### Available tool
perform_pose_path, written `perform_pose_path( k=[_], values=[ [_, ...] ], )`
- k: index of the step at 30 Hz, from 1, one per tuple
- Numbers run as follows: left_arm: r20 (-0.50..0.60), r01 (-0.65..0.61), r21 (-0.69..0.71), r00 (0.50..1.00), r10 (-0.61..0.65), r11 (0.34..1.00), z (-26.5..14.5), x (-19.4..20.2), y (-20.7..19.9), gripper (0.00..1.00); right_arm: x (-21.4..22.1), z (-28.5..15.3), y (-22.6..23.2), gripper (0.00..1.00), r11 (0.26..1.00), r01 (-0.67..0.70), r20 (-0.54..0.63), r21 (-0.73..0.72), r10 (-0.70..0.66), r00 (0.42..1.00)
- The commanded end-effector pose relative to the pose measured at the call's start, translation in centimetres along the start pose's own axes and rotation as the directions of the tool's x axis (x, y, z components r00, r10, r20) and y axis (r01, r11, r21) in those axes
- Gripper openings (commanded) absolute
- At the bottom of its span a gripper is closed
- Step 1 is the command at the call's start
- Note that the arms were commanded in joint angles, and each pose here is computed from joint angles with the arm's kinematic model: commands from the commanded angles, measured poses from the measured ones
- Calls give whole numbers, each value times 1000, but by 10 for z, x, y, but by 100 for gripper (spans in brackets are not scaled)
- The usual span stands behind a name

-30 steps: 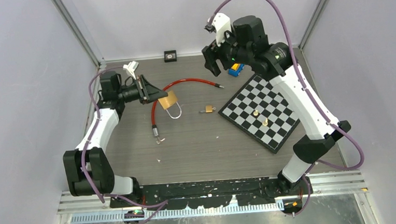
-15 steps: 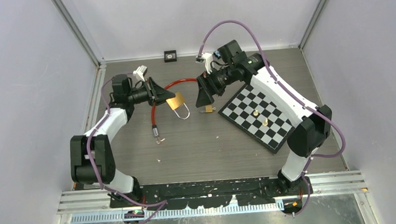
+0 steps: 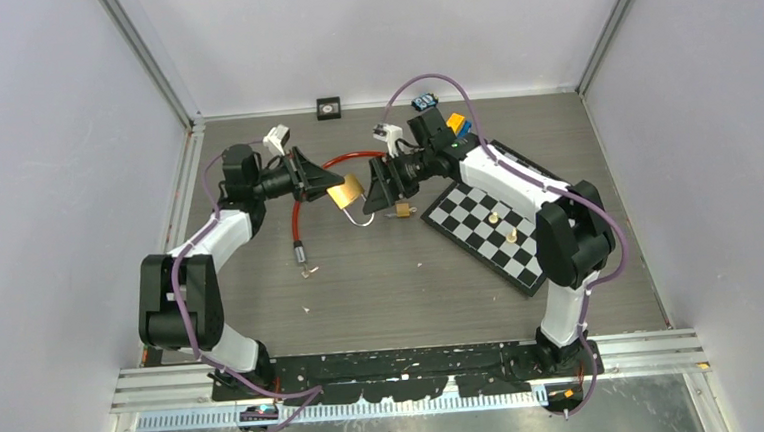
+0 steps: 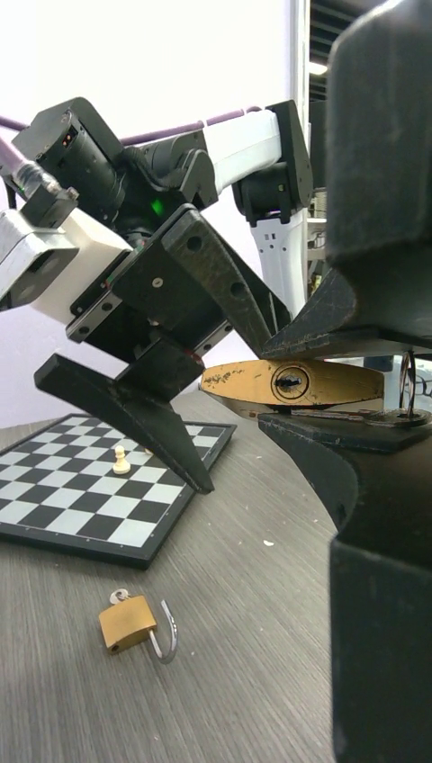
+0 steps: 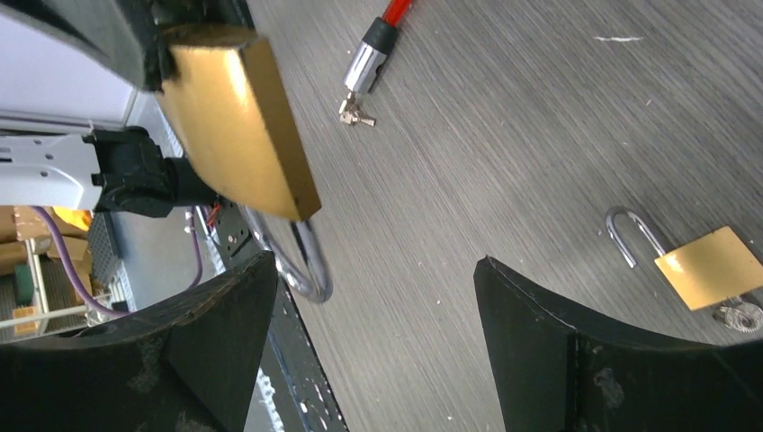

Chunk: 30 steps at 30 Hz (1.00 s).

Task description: Unlock with the key

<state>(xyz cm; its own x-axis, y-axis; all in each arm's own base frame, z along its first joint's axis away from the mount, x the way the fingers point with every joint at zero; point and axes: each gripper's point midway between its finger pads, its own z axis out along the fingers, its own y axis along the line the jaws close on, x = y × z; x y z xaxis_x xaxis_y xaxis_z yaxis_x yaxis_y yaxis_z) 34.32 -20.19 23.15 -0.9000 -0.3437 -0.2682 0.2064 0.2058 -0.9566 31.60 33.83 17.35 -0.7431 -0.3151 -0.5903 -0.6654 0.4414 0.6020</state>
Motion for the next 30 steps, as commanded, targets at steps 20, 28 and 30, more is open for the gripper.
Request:
perform_pose_path(
  k=[20,28,30],
  values=[
    [10,-97,77,995,96,992,10,-8,-21,0,-12,13,48,73,980,-24,99,-196,45,994],
    [21,-87,74,996,85,994,9,-9,-22,0,-6,23,35,55,993,-2,103,-120,14,995],
    [23,-80,71,997,79,994,9,-9,-22,0,-6,23,33,50,996,13,106,-94,-3,994]
  ],
)
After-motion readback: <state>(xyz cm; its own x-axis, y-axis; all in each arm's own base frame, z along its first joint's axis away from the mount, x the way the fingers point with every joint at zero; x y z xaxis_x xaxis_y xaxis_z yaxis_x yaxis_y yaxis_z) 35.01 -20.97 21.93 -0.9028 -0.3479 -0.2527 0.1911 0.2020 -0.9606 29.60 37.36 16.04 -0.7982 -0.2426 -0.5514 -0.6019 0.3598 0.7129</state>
